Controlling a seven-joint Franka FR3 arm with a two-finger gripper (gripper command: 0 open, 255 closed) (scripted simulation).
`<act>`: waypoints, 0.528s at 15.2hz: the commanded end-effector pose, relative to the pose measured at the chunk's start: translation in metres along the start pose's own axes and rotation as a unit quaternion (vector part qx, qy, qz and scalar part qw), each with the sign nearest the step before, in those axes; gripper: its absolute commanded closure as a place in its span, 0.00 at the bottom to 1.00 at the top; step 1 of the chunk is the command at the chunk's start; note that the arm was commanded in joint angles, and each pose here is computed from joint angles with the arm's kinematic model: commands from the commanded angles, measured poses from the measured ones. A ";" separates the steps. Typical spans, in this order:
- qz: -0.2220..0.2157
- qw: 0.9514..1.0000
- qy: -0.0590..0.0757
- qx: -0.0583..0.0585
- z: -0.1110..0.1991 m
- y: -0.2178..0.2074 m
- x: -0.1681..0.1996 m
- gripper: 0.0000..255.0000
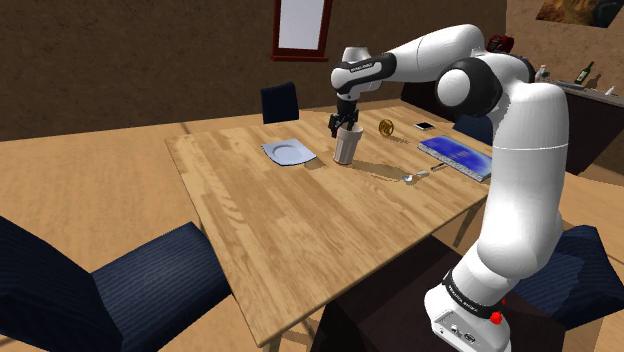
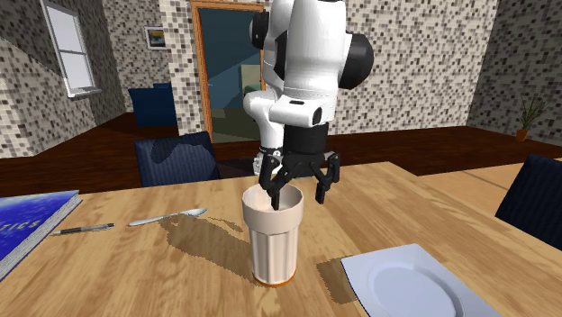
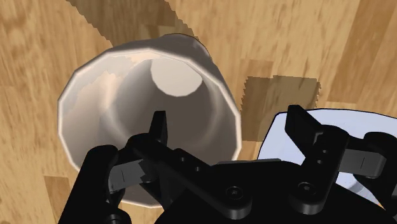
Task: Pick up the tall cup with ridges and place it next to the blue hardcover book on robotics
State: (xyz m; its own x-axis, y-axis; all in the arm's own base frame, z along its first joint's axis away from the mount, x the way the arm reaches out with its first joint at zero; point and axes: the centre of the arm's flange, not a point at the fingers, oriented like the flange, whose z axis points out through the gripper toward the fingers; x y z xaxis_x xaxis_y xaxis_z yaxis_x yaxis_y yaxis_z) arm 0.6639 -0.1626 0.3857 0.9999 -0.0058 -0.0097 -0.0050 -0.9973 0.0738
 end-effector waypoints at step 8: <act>0.000 1.000 0.000 0.000 0.000 0.000 0.000 1.00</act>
State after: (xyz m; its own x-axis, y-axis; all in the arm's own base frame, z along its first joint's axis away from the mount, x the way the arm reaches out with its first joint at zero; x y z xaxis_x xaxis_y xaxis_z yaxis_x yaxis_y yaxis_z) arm 0.6640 -0.1624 0.3859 0.9999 -0.0055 -0.0089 -0.0048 -0.9973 0.0739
